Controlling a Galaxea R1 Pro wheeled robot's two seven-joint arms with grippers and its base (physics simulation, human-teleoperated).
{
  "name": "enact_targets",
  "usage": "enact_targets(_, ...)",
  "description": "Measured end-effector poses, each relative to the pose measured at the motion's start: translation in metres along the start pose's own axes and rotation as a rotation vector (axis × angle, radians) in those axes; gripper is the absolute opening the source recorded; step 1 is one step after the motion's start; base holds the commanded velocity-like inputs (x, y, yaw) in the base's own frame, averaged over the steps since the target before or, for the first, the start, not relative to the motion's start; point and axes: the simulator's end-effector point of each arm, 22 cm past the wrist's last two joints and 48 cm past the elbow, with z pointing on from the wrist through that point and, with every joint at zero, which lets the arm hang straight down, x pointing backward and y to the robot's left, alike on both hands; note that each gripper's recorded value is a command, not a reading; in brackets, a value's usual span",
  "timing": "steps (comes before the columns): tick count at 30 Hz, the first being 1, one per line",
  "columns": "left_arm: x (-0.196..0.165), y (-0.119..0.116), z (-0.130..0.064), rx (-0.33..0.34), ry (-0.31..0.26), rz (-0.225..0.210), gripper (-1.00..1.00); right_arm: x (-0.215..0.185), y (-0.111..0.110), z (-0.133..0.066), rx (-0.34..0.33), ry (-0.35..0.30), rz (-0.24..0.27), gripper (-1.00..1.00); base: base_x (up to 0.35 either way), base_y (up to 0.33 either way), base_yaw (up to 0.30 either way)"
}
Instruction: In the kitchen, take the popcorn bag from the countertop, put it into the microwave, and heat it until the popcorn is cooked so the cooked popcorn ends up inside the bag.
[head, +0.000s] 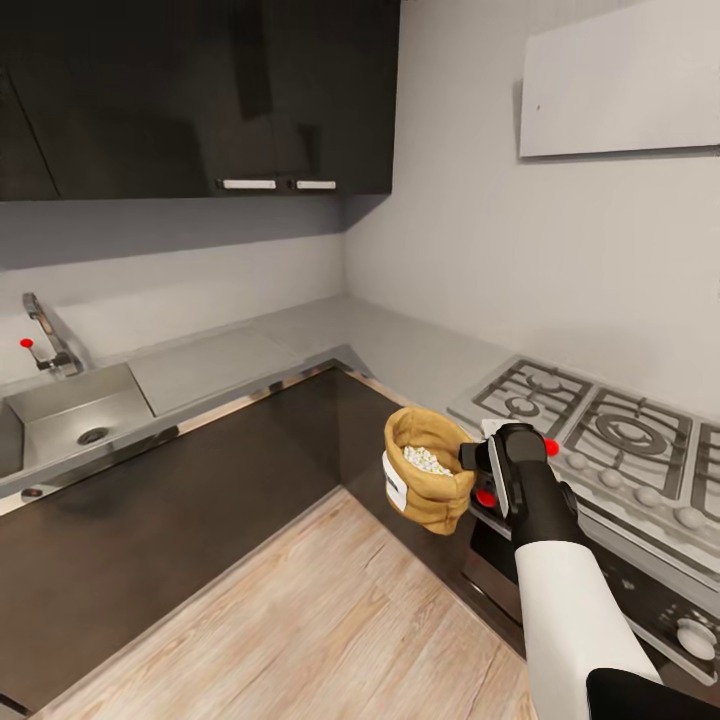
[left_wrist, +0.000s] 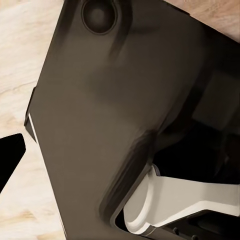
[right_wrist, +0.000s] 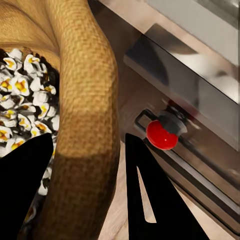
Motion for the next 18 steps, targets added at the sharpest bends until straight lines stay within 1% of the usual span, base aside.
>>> enact_targets(18, -0.01, -0.004, 0.0, 0.009, -0.026, 0.003, 1.0, -0.011, -0.003, -0.014, 0.003, -0.027, 0.002, -1.0, 0.0, 0.0, 0.0)
